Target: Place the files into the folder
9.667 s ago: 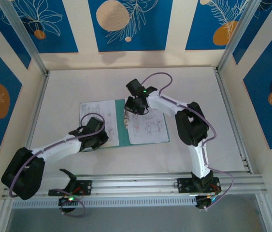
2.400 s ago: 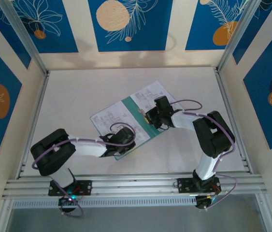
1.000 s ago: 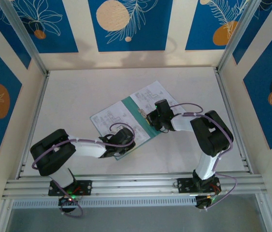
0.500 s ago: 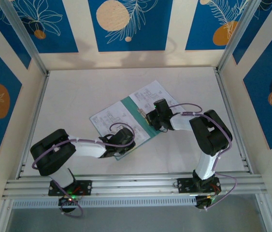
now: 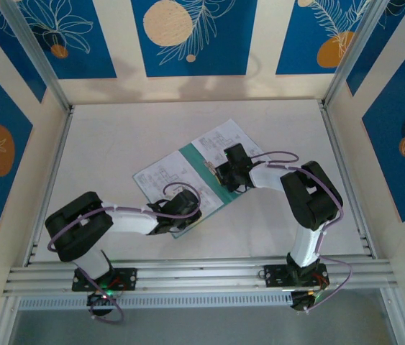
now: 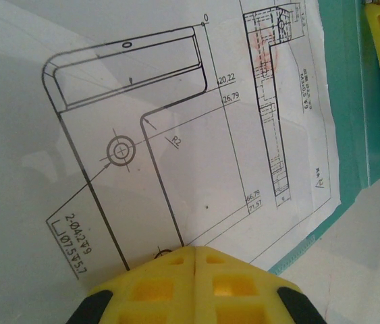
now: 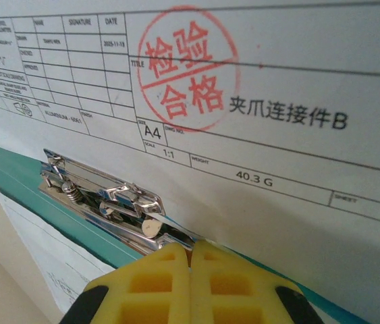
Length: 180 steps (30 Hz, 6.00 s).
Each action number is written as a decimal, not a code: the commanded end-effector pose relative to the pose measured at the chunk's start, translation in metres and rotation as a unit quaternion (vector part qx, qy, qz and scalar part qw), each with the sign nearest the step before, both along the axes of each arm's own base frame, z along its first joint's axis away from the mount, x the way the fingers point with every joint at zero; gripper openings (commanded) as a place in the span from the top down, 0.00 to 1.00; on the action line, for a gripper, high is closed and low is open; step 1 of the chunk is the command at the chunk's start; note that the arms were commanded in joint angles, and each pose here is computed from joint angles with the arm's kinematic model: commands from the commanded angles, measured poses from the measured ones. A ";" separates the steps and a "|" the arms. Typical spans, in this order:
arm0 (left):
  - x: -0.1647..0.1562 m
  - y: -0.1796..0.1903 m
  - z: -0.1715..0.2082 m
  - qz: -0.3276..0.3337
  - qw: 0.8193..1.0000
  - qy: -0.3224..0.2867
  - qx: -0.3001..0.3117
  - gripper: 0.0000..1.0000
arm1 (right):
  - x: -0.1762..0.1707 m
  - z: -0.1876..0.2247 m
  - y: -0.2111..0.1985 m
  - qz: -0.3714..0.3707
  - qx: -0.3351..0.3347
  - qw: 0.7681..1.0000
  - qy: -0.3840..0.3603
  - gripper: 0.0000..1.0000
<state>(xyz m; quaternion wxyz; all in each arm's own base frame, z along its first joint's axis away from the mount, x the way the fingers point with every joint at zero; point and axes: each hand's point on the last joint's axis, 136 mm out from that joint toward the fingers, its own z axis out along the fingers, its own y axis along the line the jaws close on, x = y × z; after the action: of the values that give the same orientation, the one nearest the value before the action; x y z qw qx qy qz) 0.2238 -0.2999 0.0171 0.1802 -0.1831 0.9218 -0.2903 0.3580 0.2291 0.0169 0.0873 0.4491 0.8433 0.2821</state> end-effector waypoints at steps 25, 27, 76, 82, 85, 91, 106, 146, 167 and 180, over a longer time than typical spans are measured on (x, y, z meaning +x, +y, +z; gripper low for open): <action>-0.040 0.067 -0.056 -0.031 0.984 0.091 0.149 1.00 | -0.028 0.051 -0.018 0.074 -0.062 0.995 -0.018 0.63; -0.039 0.070 -0.056 -0.035 0.982 0.091 0.159 1.00 | -0.027 0.051 -0.018 0.086 -0.061 0.994 -0.032 0.66; -0.014 0.084 0.007 -0.056 0.988 0.048 0.134 1.00 | -0.112 0.017 -0.037 0.143 -0.131 0.981 0.013 0.93; -0.014 0.092 0.045 -0.046 0.991 0.011 0.121 0.82 | -0.120 0.043 -0.028 0.187 -0.167 0.968 -0.022 0.87; -0.018 0.105 0.047 -0.045 0.990 0.010 0.132 0.78 | -0.127 0.038 -0.021 0.197 -0.154 0.968 -0.020 0.87; -0.013 0.153 0.040 -0.018 0.992 0.038 0.123 0.67 | -0.128 0.029 0.006 0.222 -0.115 0.968 -0.011 0.87; 0.004 0.179 0.026 -0.038 0.991 0.068 0.105 0.48 | -0.144 -0.010 0.001 0.223 -0.135 0.964 0.057 0.89; 0.007 0.144 0.031 -0.020 0.999 0.041 0.006 0.56 | -0.161 -0.040 -0.025 0.228 -0.149 0.956 0.104 0.91; 0.008 0.147 0.061 0.032 0.998 -0.020 -0.054 0.57 | -0.160 -0.044 -0.025 0.232 -0.145 0.956 0.108 0.91; 0.015 0.142 0.081 0.041 0.993 -0.063 -0.095 0.56 | -0.160 -0.045 -0.025 0.232 -0.146 0.956 0.108 0.92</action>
<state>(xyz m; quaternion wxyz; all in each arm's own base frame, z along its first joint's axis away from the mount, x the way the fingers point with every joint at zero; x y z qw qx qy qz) 0.2381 -0.1421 0.0823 0.2276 -0.2375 0.8827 -0.3356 0.2297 0.2361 0.0121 0.0366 0.2477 0.9466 0.2030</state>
